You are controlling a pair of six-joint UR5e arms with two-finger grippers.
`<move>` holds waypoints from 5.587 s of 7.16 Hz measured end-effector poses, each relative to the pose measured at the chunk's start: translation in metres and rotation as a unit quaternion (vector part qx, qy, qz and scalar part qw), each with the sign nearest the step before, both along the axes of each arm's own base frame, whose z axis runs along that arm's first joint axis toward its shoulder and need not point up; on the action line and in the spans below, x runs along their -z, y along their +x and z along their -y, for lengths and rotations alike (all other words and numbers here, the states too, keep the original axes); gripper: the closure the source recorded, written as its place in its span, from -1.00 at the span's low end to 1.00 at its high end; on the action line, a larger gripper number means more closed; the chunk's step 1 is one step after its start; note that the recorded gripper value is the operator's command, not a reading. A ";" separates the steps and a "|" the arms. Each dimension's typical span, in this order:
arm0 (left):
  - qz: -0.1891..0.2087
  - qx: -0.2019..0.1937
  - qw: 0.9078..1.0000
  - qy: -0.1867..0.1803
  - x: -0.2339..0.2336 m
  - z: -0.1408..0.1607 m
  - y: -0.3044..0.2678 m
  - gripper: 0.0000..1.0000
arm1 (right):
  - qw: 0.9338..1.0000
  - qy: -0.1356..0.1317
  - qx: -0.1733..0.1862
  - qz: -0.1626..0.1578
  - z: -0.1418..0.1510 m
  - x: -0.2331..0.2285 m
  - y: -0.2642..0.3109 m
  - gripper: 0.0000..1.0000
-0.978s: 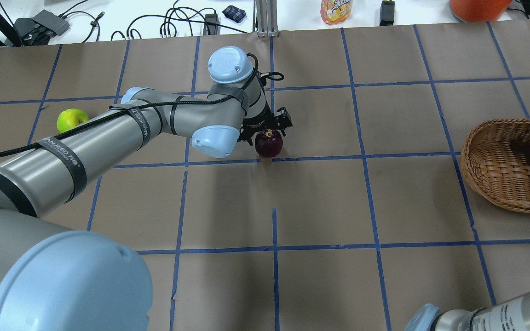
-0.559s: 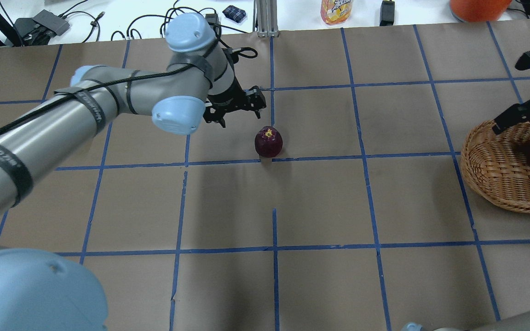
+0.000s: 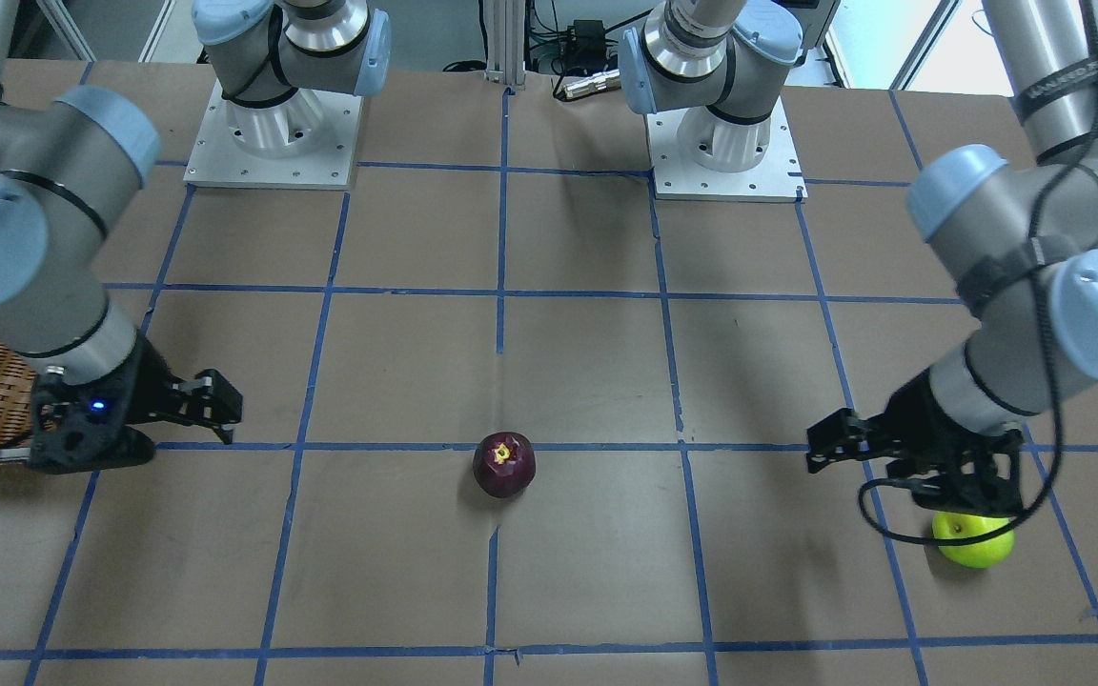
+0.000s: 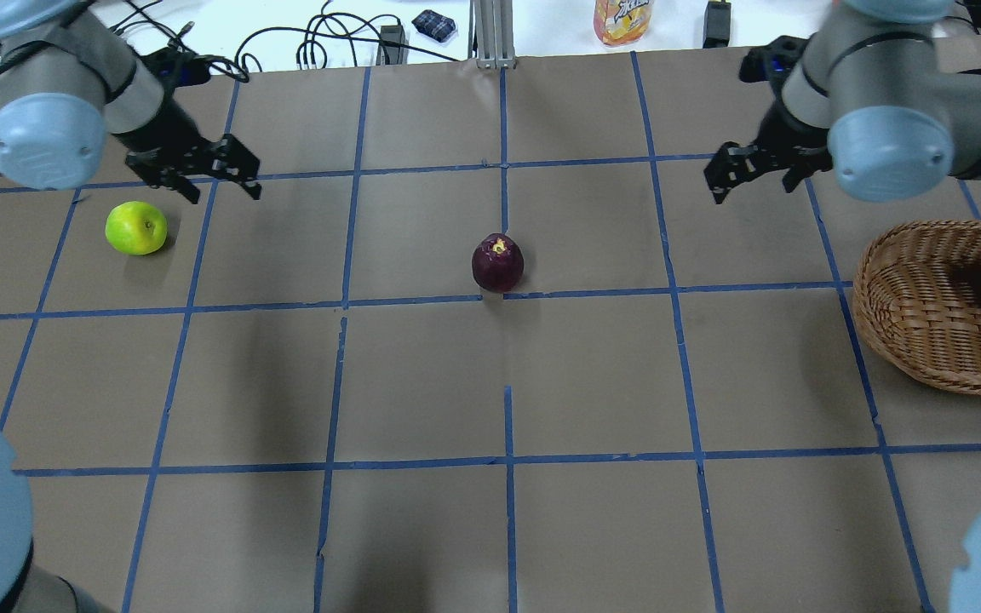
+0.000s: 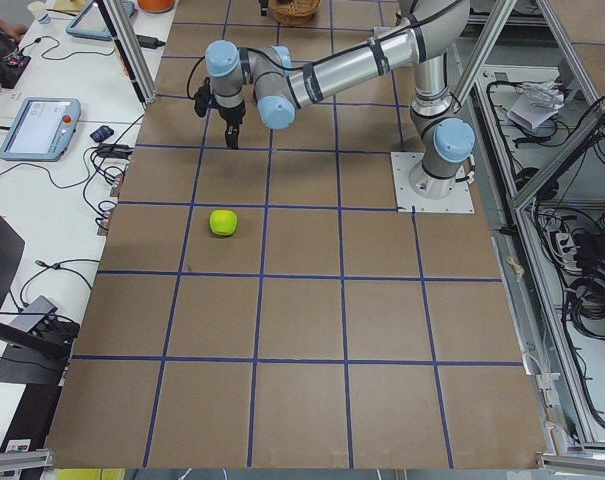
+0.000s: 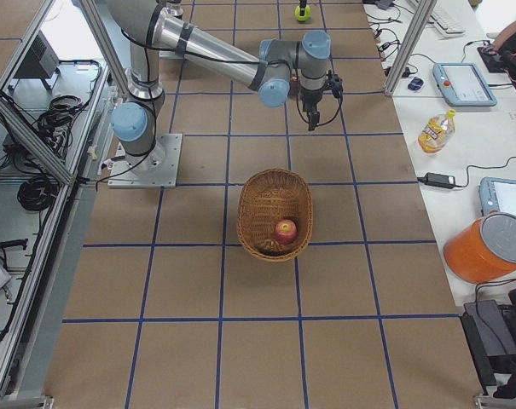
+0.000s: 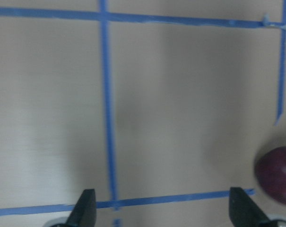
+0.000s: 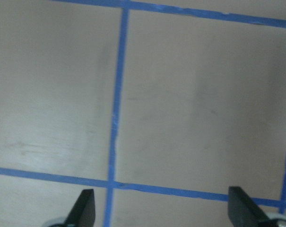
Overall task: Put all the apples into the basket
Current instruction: 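Grasp the purple apple with right gripper while left grasps green apple, then lift purple apple toward basket with right gripper while left carries green apple, then drop purple apple in basket with right gripper while left sets green apple center, then open and raise the left gripper while the right gripper moves toward center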
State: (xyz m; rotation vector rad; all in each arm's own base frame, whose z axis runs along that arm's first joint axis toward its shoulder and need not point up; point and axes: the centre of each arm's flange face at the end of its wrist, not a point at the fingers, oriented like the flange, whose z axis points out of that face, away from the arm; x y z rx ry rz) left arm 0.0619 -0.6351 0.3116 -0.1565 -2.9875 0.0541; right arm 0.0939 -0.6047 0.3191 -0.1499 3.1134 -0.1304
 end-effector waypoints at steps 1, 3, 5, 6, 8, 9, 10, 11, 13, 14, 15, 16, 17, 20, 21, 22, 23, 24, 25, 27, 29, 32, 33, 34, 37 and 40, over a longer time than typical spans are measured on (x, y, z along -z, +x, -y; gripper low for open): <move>-0.005 0.014 1.000 -0.002 0.012 -0.006 0.062 -1.00 | 0.999 0.000 0.032 0.006 0.005 0.003 0.058 -1.00; -0.017 0.032 0.999 -0.025 0.041 -0.010 0.135 -1.00 | 0.996 0.006 0.083 0.019 0.001 0.013 0.150 -1.00; -0.011 0.047 0.998 -0.047 0.063 -0.004 0.159 -1.00 | 0.992 0.018 0.119 0.024 -0.022 0.026 0.217 -1.00; -0.010 0.051 0.997 -0.049 0.069 0.000 0.164 -1.00 | 0.991 0.022 0.129 0.024 -0.029 0.033 0.236 -1.00; -0.012 0.054 0.997 -0.049 0.081 0.009 0.171 -1.00 | 0.990 0.028 0.139 0.018 -0.030 0.053 0.256 -1.00; -0.015 0.051 0.998 -0.045 0.089 0.011 0.172 -1.00 | 0.989 0.033 0.141 0.016 -0.028 0.063 0.260 -1.00; -0.018 0.047 0.998 -0.041 0.095 0.013 0.172 -1.00 | 0.989 0.037 0.142 0.017 -0.023 0.071 0.264 -1.00; -0.023 0.041 0.998 -0.037 0.102 0.014 0.172 -0.98 | 0.989 0.040 0.143 0.017 -0.019 0.080 0.269 -1.00; -0.045 0.006 0.999 -0.026 0.124 0.017 0.169 -0.29 | 0.989 0.046 0.142 0.012 -0.012 0.107 0.275 -0.99; -0.049 -0.005 0.998 -0.024 0.127 0.020 0.167 0.17 | 0.989 0.048 0.141 0.012 -0.009 0.124 0.279 -0.91; -0.046 -0.008 0.998 -0.029 0.122 0.026 0.170 0.58 | 0.989 0.050 0.139 0.009 -0.008 0.136 0.282 -0.66; -0.041 -0.008 0.998 -0.036 0.111 0.032 0.173 0.88 | 0.989 0.051 0.137 0.007 -0.008 0.140 0.284 -0.21; -0.038 -0.005 0.999 -0.038 0.098 0.038 0.171 0.91 | 0.989 0.051 0.136 0.005 -0.008 0.140 0.284 0.05; -0.027 0.001 0.999 -0.021 0.054 0.046 0.117 0.93 | 0.989 0.054 0.136 0.003 0.003 0.112 0.270 0.07; -0.030 -0.016 0.999 -0.008 0.037 0.042 0.084 0.93 | 0.988 0.059 0.140 0.002 0.016 0.090 0.249 0.07; -0.034 -0.034 0.999 0.006 0.020 0.035 0.039 0.93 | 0.988 0.068 0.141 0.002 0.034 0.066 0.211 0.07; -0.037 -0.054 0.998 0.017 0.010 0.029 -0.007 0.93 | 0.988 0.076 0.133 0.001 0.049 0.043 0.159 0.07; -0.037 -0.080 0.996 0.030 0.006 0.024 -0.066 0.93 | 0.990 0.079 0.114 0.000 0.057 0.024 0.098 0.07; -0.034 -0.106 0.993 0.040 0.011 0.020 -0.136 0.98 | 0.993 0.081 0.085 -0.003 0.057 0.011 0.031 0.04; -0.030 -0.143 0.988 0.040 0.032 -0.001 -0.291 0.99 | 0.996 0.079 0.023 -0.019 0.029 0.002 -0.105 0.01; 0.006 -0.133 0.991 0.027 0.057 -0.036 -0.391 0.94 | 0.998 0.061 -0.021 -0.017 -0.013 0.012 -0.236 -0.13; 0.046 -0.109 0.993 0.007 0.083 -0.054 -0.430 0.17 | 0.999 0.015 -0.041 -0.019 -0.067 0.064 -0.331 -0.99; 0.051 -0.108 0.993 0.014 0.096 -0.054 -0.432 -0.37 | 0.999 0.011 -0.044 -0.023 -0.074 0.079 -0.335 -1.00; 0.054 -0.107 0.993 0.020 0.105 -0.055 -0.434 -0.99 | 0.999 0.013 -0.044 -0.025 -0.077 0.087 -0.337 -1.00; 0.048 -0.105 0.993 0.012 0.091 -0.054 -0.433 -1.00 | 0.998 0.037 -0.044 -0.009 -0.085 0.077 -0.330 -1.00; 0.029 -0.124 0.992 -0.008 0.012 -0.045 -0.395 -1.00 | 0.997 0.062 -0.055 0.007 -0.085 0.008 -0.243 -1.00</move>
